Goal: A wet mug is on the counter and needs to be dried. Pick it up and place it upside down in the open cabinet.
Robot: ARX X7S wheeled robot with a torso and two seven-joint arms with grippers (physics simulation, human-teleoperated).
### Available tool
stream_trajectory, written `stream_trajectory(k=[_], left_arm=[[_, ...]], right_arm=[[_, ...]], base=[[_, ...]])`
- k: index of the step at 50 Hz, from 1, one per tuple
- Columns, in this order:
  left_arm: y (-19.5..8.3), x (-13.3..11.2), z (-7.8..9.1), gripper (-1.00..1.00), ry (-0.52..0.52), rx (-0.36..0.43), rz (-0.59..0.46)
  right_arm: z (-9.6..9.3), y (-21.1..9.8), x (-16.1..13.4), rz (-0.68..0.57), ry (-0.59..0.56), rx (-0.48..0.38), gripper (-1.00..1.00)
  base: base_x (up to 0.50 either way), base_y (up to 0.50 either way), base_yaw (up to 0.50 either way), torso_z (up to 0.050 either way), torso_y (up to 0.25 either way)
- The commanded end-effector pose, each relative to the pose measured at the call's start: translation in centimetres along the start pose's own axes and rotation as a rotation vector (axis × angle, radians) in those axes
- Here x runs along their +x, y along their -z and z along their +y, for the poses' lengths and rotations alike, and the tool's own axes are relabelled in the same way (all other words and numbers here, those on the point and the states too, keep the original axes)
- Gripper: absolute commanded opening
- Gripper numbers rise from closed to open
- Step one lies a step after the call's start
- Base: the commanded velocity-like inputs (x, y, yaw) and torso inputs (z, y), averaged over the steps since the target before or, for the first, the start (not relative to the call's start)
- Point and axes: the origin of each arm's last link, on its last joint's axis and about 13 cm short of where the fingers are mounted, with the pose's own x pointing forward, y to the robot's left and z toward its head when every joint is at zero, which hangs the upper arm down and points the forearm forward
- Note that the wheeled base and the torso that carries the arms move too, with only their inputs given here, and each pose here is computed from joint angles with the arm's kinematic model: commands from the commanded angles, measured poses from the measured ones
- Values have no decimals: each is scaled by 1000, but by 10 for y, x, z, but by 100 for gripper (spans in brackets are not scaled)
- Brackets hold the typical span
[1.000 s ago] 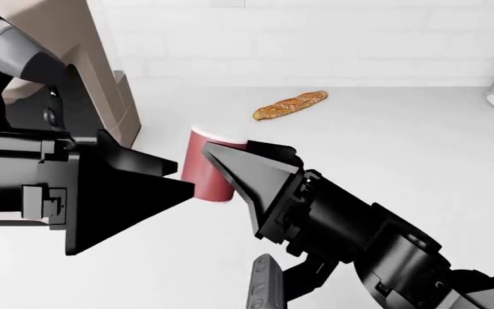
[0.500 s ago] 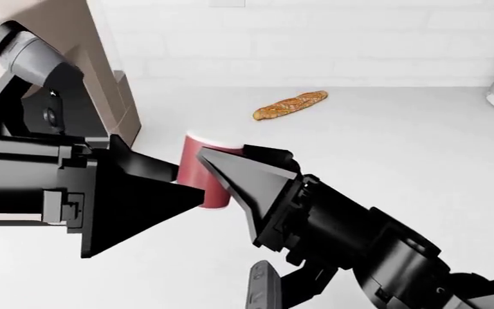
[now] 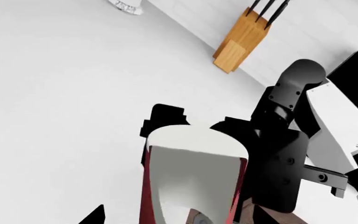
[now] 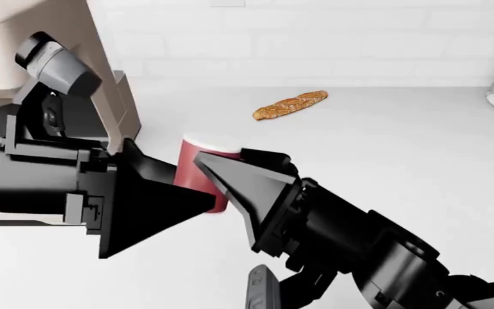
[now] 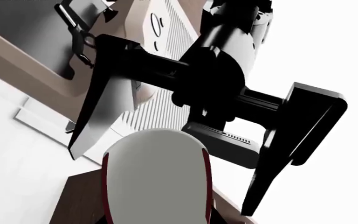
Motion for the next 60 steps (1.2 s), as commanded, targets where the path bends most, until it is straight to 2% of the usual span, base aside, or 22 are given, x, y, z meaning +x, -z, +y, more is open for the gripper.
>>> stream_trajectory(k=[1, 9, 10, 31, 32, 48, 60], left_arm=[[-1, 4, 2, 100, 2, 6, 12], [-2, 7, 3, 100, -18, 15, 12], [-2, 7, 3, -100, -16, 11, 9], [-1, 7, 1, -100, -80, 43, -1], [-1, 7, 1, -100, -93, 43, -9], [2, -1, -3, -100, -146, 65, -41], [6, -6, -4, -100, -165, 70, -58]], right_arm=[[-2, 0, 1, 0, 15, -10, -100], [-3, 0, 0, 0, 16, -9, -100], [-3, 0, 0, 0, 16, -9, -100], [-5, 2, -1, -5, 13, -3, -100], [-6, 2, -1, -3, 12, 0, 100], [-8, 19, -5, 96, -35, 12, 100], [-2, 37, -10, 233, -72, 48, 100]], base=[[0, 0, 0, 0, 0], [0, 0, 0, 0, 1], [0, 0, 0, 0, 0], [0, 0, 0, 0, 0], [0, 0, 0, 0, 0], [0, 0, 0, 0, 1], [0, 0, 0, 0, 0]])
